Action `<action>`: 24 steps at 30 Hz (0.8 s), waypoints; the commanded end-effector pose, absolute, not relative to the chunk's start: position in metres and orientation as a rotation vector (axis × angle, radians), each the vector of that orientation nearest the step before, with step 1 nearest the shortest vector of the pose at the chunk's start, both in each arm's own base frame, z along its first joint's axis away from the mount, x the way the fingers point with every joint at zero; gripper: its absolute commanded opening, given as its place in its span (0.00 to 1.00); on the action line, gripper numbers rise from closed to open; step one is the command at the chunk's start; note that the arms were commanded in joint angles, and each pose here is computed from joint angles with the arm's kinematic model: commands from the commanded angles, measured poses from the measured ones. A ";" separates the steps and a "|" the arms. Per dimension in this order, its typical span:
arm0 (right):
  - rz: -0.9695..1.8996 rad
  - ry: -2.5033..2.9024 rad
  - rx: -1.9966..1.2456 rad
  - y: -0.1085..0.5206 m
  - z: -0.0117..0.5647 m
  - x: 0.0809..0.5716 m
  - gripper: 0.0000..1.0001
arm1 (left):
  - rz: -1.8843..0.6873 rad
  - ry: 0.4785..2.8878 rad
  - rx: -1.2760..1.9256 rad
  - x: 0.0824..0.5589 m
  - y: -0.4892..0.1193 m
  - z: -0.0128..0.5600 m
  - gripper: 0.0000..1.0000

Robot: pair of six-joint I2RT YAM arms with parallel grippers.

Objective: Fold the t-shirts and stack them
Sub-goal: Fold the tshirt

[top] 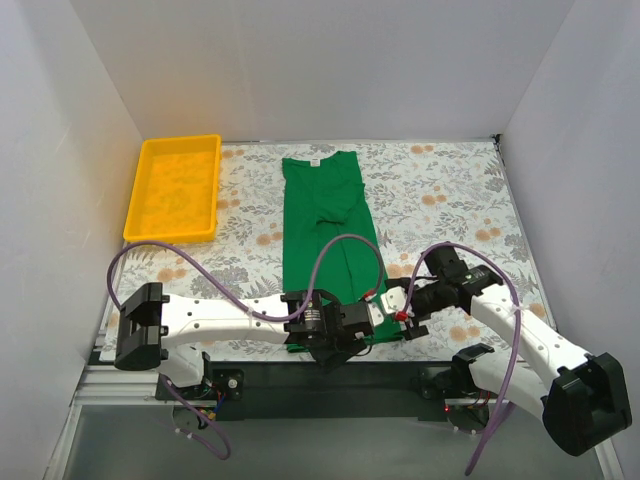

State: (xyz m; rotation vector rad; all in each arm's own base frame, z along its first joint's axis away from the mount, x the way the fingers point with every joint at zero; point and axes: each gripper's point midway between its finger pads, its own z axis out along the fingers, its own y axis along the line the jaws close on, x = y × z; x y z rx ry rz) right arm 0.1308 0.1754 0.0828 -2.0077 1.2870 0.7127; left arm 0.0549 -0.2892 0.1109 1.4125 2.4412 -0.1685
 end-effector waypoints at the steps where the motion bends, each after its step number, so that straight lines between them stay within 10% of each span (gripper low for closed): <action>1: 0.830 1.228 -2.041 0.182 0.081 0.109 0.90 | -0.043 2.352 1.534 0.068 -0.275 0.098 0.58; 10: 0.698 1.251 -2.215 0.182 0.045 0.101 0.79 | -0.400 1.994 1.148 0.098 -0.289 0.212 0.57; 16: 0.687 1.285 -2.213 0.188 0.038 0.105 0.75 | -0.569 1.713 1.003 0.107 -0.262 0.264 0.82; 24: 0.646 1.300 -2.201 0.188 0.039 0.113 0.75 | -0.403 1.383 1.882 0.066 -0.256 0.154 0.91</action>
